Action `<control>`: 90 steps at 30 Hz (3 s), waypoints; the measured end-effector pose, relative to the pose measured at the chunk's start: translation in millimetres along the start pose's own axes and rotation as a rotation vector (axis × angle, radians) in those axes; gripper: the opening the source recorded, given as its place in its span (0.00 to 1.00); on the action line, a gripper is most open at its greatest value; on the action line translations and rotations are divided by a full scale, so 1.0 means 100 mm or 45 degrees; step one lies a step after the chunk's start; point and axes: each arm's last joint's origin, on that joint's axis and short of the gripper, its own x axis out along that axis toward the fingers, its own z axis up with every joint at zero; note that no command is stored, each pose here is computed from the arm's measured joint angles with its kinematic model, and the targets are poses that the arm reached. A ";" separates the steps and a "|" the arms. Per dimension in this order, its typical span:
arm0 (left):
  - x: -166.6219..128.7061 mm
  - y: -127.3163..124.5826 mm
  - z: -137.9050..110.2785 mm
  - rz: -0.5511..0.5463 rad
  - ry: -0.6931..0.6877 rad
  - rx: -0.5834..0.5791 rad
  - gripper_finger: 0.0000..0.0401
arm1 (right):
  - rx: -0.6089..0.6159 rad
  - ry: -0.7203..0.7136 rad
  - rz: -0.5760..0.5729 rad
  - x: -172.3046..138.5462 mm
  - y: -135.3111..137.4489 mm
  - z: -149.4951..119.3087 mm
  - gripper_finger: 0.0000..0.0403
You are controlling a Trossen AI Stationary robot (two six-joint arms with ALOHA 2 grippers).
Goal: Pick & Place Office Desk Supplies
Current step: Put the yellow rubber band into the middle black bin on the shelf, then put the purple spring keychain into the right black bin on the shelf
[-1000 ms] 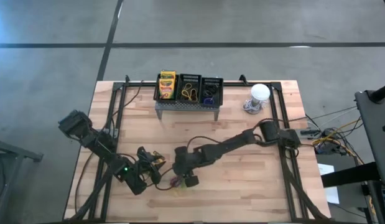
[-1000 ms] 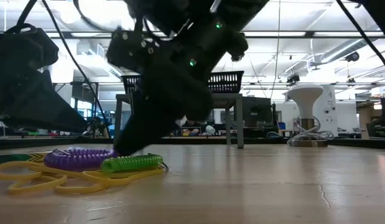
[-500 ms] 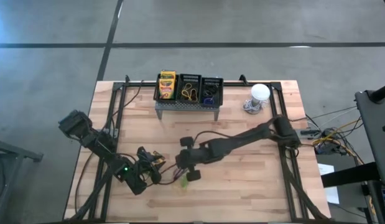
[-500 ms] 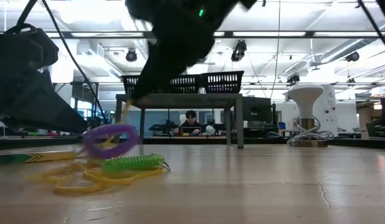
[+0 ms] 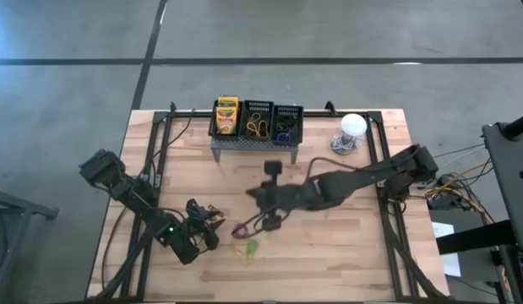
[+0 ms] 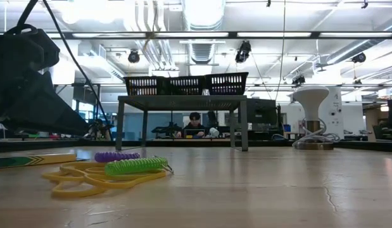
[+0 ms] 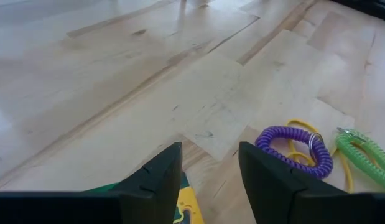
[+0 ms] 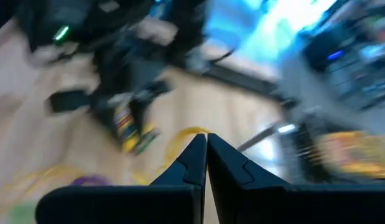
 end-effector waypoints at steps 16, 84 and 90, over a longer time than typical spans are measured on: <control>0.00 0.00 0.00 0.003 -0.005 0.000 0.41 | 0.121 0.008 -0.645 0.10 -1.64 -0.14 0.02; -0.03 -0.28 0.14 -0.231 -0.112 0.144 0.41 | 0.065 0.229 0.603 1.46 1.16 -1.31 0.44; -0.02 -0.25 0.11 -0.220 -0.094 0.169 0.41 | 0.071 0.354 0.594 1.58 1.10 -1.28 0.29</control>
